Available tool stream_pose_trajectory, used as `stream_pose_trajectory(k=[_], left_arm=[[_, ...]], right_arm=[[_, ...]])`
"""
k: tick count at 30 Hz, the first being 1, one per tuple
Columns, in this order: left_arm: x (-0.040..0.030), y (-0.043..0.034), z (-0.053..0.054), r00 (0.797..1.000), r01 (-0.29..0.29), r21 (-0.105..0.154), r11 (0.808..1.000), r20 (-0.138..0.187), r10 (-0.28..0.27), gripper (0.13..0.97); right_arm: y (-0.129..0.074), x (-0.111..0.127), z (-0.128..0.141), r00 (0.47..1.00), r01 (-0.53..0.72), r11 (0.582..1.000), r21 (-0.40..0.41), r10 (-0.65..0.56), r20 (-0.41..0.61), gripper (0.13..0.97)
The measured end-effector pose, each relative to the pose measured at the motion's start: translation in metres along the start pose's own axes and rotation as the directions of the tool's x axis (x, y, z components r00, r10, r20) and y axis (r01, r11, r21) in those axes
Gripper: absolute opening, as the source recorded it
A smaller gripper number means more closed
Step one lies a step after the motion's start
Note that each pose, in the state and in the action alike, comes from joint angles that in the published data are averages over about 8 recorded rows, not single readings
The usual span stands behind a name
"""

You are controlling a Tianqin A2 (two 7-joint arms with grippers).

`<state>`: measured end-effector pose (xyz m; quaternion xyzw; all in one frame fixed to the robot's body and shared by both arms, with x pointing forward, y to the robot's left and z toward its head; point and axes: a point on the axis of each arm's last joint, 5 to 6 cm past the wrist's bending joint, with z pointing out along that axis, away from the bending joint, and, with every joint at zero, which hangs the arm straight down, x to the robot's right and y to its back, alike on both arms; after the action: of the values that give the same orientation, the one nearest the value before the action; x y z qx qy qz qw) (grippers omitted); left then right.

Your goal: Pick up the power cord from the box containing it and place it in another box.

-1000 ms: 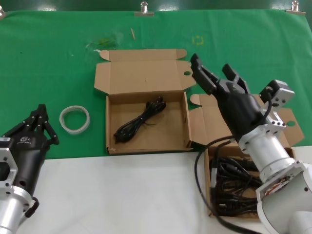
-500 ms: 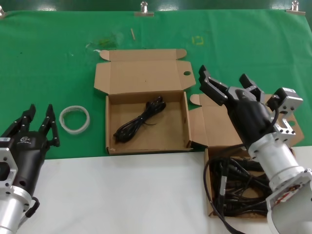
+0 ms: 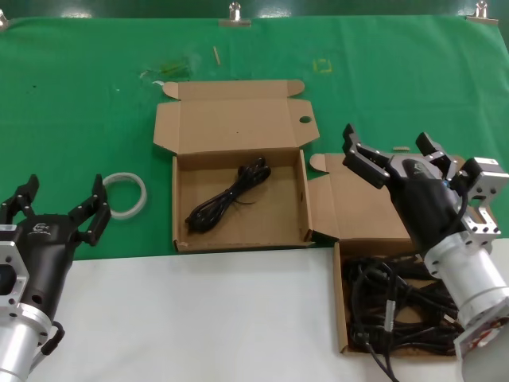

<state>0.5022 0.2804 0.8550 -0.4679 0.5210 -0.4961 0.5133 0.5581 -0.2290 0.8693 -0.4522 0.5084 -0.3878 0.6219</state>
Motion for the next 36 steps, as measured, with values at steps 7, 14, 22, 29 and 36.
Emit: stream_pose_trajectory(k=[7, 14, 22, 29, 36], left_arm=[[0.0, 0.0, 0.0, 1.0, 0.0, 0.0, 1.0, 0.0, 0.0, 0.648], [0.0, 0.0, 0.0, 1.0, 0.0, 0.0, 1.0, 0.0, 0.0, 0.769], [0.0, 0.0, 0.0, 1.0, 0.0, 0.0, 1.0, 0.0, 0.0, 0.865], [0.0, 0.0, 0.0, 1.0, 0.0, 0.0, 1.0, 0.0, 0.0, 0.929], [0.0, 0.0, 0.0, 1.0, 0.0, 0.0, 1.0, 0.0, 0.0, 0.961]], right_arm=[[0.001, 0.007, -0.009, 0.998, 0.052, 0.999, -0.006, -0.052, -0.022, 0.965], [0.001, 0.014, -0.018, 0.993, 0.105, 0.994, -0.013, -0.105, -0.044, 0.966], [0.001, 0.022, -0.028, 0.984, 0.165, 0.986, -0.023, -0.166, -0.067, 0.966], [0.0, 0.028, -0.037, 0.971, 0.219, 0.975, -0.033, -0.221, -0.087, 0.966], [-0.001, 0.034, -0.046, 0.956, 0.271, 0.961, -0.045, -0.275, -0.104, 0.966]])
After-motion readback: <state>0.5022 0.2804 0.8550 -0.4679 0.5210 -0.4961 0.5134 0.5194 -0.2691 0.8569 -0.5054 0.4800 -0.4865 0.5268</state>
